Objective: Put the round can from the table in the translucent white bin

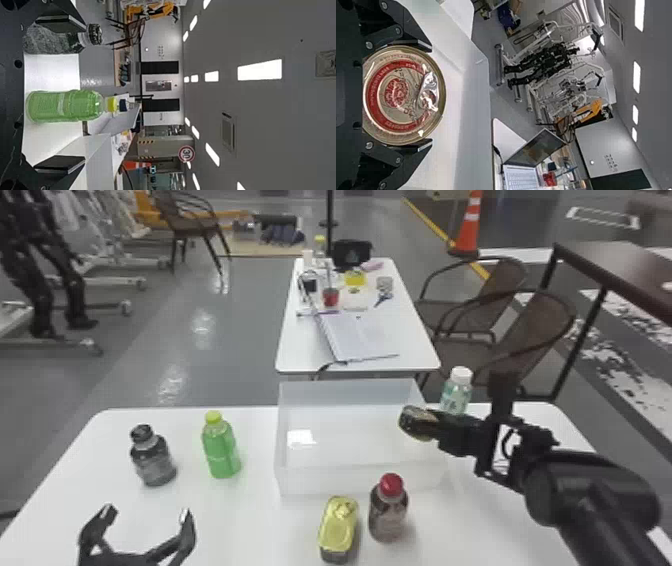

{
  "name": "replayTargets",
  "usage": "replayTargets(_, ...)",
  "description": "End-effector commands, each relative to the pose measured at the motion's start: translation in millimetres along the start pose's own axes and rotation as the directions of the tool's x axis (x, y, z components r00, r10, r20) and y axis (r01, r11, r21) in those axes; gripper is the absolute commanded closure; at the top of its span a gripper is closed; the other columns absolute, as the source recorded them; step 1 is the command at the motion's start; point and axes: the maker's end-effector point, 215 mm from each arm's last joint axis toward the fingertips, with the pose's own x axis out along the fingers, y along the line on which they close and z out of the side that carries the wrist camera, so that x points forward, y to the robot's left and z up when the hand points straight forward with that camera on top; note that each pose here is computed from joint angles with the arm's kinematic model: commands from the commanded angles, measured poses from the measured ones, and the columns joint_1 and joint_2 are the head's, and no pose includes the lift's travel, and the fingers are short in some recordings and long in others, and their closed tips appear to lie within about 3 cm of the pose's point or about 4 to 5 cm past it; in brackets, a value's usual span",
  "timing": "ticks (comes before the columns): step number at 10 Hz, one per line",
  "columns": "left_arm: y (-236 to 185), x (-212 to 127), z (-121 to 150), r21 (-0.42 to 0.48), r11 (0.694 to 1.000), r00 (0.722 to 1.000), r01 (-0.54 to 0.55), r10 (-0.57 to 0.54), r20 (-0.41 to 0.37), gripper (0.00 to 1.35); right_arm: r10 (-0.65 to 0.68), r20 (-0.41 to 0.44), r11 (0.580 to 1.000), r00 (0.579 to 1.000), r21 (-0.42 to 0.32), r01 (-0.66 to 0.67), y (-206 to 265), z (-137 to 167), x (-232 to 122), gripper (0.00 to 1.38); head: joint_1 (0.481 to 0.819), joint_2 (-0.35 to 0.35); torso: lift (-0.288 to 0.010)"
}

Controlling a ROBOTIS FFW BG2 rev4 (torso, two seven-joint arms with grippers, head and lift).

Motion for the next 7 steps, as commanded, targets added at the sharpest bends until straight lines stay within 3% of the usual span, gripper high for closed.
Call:
replayTargets(1, -2, 1, -1, -0.004, 1.0, 1.0, 0.0, 0.0, 0.0, 0.13, 0.013, -0.017, 1.0, 1.0, 0.017, -0.013, 0, -9, 12, 0.75, 0.549, 0.0, -0.1)
replayTargets(4, -4, 2, -1, -0.007, 1.0, 1.0, 0.004, -0.004, 0.0, 0.14, 0.034, -0.035, 0.999, 0.999, 0.012, -0.034, 5, -12, 28, 0.73, 0.549, 0.0, -0.1)
replayTargets(7, -4, 3, -2, -0.008, 1.0, 1.0, 0.004, -0.004, -0.002, 0.14, 0.03, -0.035, 0.999, 0.999, 0.03, -0.029, 3, -17, 29, 0.36, 0.549, 0.0, -0.1)
